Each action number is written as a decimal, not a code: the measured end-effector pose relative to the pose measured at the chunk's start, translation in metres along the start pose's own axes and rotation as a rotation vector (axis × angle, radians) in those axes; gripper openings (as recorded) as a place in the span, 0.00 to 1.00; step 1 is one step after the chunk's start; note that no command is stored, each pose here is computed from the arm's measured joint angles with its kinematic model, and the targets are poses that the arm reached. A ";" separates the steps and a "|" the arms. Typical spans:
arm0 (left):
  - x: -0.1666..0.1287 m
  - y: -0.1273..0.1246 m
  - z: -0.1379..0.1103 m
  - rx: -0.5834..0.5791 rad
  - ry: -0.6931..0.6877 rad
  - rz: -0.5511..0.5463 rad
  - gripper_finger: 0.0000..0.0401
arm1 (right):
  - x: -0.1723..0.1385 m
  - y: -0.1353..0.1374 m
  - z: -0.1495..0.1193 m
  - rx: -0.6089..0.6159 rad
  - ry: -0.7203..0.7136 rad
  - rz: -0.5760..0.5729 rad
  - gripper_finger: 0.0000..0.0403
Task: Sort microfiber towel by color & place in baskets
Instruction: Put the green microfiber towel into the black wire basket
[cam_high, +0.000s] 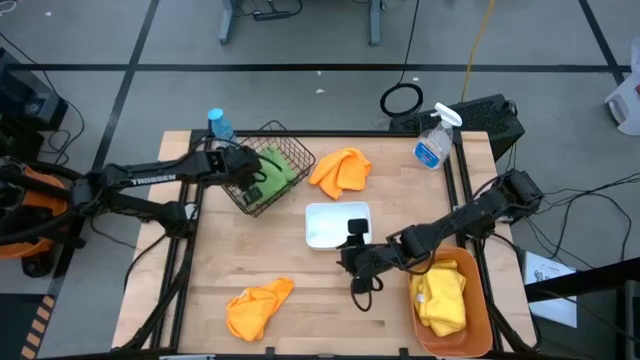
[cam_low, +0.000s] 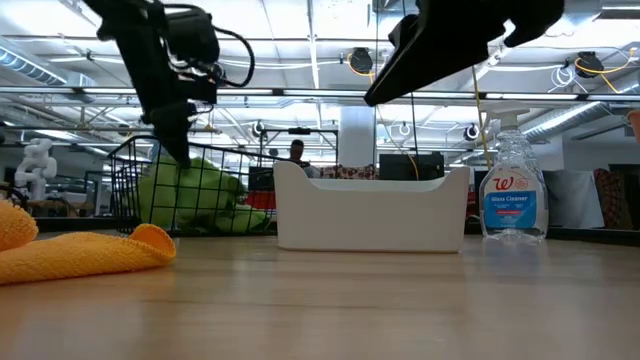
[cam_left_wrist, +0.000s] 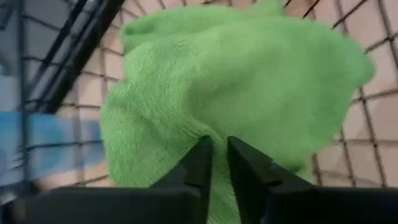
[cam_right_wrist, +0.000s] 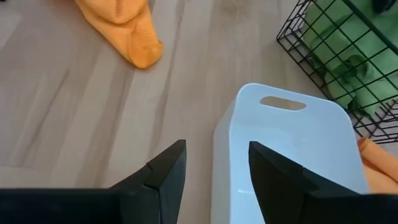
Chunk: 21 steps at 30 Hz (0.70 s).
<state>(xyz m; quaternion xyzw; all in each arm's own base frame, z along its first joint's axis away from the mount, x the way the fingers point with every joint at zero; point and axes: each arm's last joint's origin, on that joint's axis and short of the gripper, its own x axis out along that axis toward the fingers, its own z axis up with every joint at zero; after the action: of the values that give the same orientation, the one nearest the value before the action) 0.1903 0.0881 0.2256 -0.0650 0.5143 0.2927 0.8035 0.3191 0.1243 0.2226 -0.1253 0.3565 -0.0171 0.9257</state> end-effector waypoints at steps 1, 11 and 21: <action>0.003 0.000 0.000 -0.012 -0.020 -0.021 0.10 | 0.001 -0.002 0.000 -0.001 0.001 -0.004 0.41; 0.027 0.006 -0.021 -0.059 0.022 -0.053 0.04 | 0.005 -0.013 0.003 0.006 -0.011 -0.025 0.41; 0.012 0.010 -0.012 -0.081 -0.052 -0.082 0.04 | 0.005 -0.012 0.002 0.007 -0.010 -0.024 0.41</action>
<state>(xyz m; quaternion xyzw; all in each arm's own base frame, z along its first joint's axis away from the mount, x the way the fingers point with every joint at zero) 0.1790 0.0961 0.2111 -0.1108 0.4780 0.2817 0.8245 0.3252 0.1122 0.2240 -0.1264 0.3503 -0.0286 0.9276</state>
